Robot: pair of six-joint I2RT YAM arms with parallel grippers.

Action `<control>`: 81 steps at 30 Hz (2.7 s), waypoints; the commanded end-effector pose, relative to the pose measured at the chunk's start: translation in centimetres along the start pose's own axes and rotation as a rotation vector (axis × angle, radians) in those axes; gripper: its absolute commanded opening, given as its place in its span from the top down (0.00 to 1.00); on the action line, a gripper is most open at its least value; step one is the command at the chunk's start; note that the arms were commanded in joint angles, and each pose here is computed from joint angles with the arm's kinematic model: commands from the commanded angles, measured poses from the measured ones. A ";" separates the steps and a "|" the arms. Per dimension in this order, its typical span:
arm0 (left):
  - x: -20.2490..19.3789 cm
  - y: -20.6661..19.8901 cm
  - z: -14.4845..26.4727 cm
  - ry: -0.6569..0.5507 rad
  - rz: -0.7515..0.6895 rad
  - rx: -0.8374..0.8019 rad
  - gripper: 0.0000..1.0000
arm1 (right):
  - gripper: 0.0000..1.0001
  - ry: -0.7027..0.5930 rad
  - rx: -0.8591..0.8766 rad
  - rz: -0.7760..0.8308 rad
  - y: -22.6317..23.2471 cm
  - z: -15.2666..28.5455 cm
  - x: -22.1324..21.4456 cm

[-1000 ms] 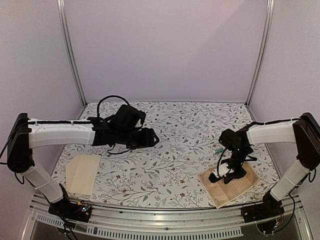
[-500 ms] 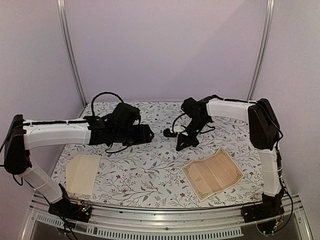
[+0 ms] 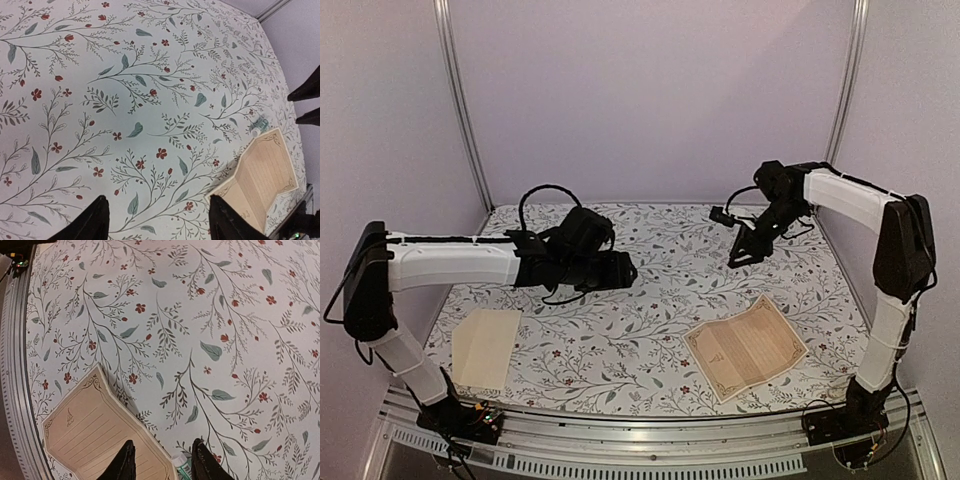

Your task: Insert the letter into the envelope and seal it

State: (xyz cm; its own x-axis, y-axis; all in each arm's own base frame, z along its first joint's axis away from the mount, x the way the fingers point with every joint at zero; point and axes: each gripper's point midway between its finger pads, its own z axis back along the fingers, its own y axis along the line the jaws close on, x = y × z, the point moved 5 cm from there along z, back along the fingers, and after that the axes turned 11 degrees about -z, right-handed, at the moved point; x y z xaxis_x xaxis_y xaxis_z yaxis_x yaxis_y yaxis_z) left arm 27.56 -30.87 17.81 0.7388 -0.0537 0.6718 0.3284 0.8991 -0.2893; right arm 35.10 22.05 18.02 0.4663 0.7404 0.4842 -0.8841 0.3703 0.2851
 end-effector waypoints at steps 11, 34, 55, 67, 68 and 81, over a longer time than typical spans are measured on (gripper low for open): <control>2.2 -5.0 -4.3 0.044 -0.181 -0.141 0.33 | 0.51 0.200 -0.314 -0.355 -1.2 4.8 -11.5; 2.0 -4.6 -4.2 0.062 -0.154 -0.130 0.33 | 0.73 0.371 -0.216 -0.520 0.8 -1.9 -16.1; 2.1 -9.2 0.1 0.122 -0.335 -0.518 0.32 | 1.00 0.121 -0.086 -0.006 8.5 6.9 -3.3; 2.0 -9.1 2.7 0.036 -0.373 -0.562 0.30 | 1.00 0.098 -0.160 0.177 9.0 7.4 1.8; 1.9 -9.1 2.3 0.053 -0.376 -0.553 0.31 | 1.00 0.095 -0.160 0.190 9.3 7.3 2.0; 2.8 -7.0 1.0 0.066 -0.441 -0.454 0.37 | 1.00 0.014 -0.171 0.242 11.0 8.9 4.2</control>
State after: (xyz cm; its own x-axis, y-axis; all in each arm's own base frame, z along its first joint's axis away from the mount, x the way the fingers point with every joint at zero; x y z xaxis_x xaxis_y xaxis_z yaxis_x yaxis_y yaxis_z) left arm 26.50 -37.30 21.28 0.5515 -0.4084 0.7274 0.7872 0.5432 -0.2919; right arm 27.83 23.94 29.17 0.2632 0.8384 0.4774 -0.9590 0.2813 0.0348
